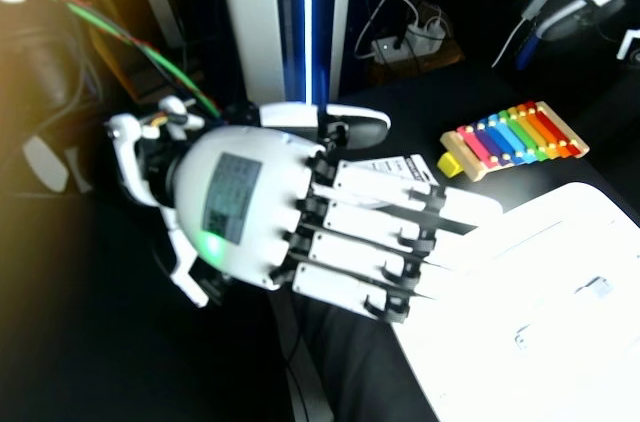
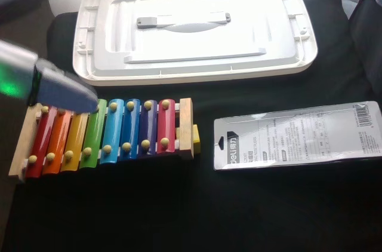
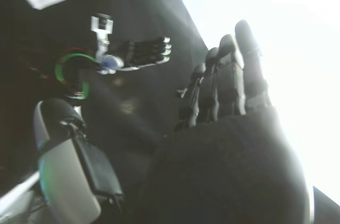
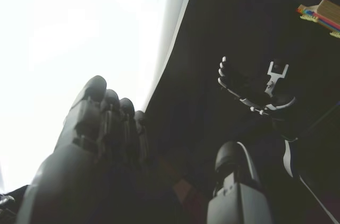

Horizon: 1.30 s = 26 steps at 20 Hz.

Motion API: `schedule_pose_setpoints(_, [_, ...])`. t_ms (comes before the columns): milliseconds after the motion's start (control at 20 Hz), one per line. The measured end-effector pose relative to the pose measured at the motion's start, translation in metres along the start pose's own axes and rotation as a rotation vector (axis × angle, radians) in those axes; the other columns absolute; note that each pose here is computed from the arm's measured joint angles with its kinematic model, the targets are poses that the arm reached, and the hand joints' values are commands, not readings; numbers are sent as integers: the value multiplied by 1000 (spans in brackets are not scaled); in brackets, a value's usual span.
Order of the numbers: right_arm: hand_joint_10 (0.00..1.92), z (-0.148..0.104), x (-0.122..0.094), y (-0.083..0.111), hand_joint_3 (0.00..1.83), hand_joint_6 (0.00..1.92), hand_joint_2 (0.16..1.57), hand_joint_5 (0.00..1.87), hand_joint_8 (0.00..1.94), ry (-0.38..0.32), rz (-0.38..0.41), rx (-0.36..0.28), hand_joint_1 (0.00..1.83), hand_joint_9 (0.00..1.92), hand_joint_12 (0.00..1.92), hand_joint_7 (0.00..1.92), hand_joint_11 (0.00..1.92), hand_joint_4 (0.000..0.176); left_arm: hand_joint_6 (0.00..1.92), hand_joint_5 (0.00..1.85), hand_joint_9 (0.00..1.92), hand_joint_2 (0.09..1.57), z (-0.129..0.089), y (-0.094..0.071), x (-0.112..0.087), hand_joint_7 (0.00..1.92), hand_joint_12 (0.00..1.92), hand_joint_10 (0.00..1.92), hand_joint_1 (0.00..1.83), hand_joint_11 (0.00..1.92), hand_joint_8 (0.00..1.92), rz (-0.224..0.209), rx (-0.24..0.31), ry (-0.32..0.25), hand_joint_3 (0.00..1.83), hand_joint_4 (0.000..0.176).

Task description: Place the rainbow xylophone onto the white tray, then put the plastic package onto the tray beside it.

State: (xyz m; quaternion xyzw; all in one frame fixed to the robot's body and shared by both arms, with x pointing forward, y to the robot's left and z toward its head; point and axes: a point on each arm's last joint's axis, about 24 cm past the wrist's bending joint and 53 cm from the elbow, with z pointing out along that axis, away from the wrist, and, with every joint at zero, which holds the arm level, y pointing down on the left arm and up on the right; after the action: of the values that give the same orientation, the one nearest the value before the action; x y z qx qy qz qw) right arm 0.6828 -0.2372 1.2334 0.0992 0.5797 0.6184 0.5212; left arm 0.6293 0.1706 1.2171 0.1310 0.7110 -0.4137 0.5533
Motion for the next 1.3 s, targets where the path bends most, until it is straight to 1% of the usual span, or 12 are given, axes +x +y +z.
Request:
schedule_pose_setpoints(50, [1,0,0,0,3,5,1070,159,1,0,0,2,516,103,402,133,0,27,0,0,165,713,0,0,6,121,443,0,569,55,0,-3,-3,22,3,82])
schedule_pose_setpoints(250, [3,0,1,-1,0,13,1017,222,4,0,2,1,535,108,433,153,0,50,0,0,120,688,0,-3,32,57,361,0,572,53,0,-4,-9,117,12,24])
schedule_pose_setpoints(450, [1,1,3,-3,0,8,996,391,2,2,5,1,676,119,495,187,0,34,0,0,99,661,-2,4,43,55,120,5,612,132,4,-10,-38,163,3,41])
schedule_pose_setpoints(550, [6,2,5,-4,0,19,968,437,6,4,11,0,766,132,495,201,0,37,0,0,98,655,-2,8,48,60,110,2,611,135,3,8,-51,184,0,91])
schedule_pose_setpoints(600, [4,2,6,-4,0,11,944,453,4,5,12,1,806,134,457,214,0,35,0,0,85,662,-1,9,51,58,105,0,603,128,2,6,-56,193,4,138])
schedule_pose_setpoints(650, [1,2,6,-4,0,5,925,456,2,5,12,1,839,129,409,217,0,35,0,0,68,662,2,9,55,47,98,0,600,116,0,2,-57,201,3,136])
schedule_pose_setpoints(700, [4,2,6,-4,0,3,919,461,2,4,12,-2,875,140,427,225,0,35,0,0,21,683,3,10,59,9,82,0,605,83,0,1,-59,213,11,72])
schedule_pose_setpoints(800, [2,3,6,-3,0,0,912,458,1,2,12,-5,920,93,301,189,0,27,0,0,29,676,6,14,69,9,76,7,656,76,3,-14,-64,235,4,0])
schedule_pose_setpoints(950, [0,3,6,-3,0,0,891,461,0,2,13,-3,899,6,10,150,0,20,0,0,27,652,6,28,80,0,76,5,598,85,0,-32,-103,262,0,0])
schedule_pose_setpoints(1150, [0,4,5,-2,0,1,882,452,0,1,13,-7,900,0,0,115,0,16,0,0,0,659,9,30,97,0,54,0,581,42,0,-16,-110,304,1,26])
schedule_pose_setpoints(1250, [0,4,5,-2,0,3,879,459,8,-1,14,-6,913,0,0,134,0,19,0,0,20,653,9,31,100,0,55,8,541,46,0,-30,-112,317,0,18])
schedule_pose_setpoints(1300, [0,4,5,-2,0,4,876,462,14,-2,14,-6,905,0,0,151,0,21,0,0,25,650,10,33,103,0,56,9,518,50,0,-27,-115,324,0,36])
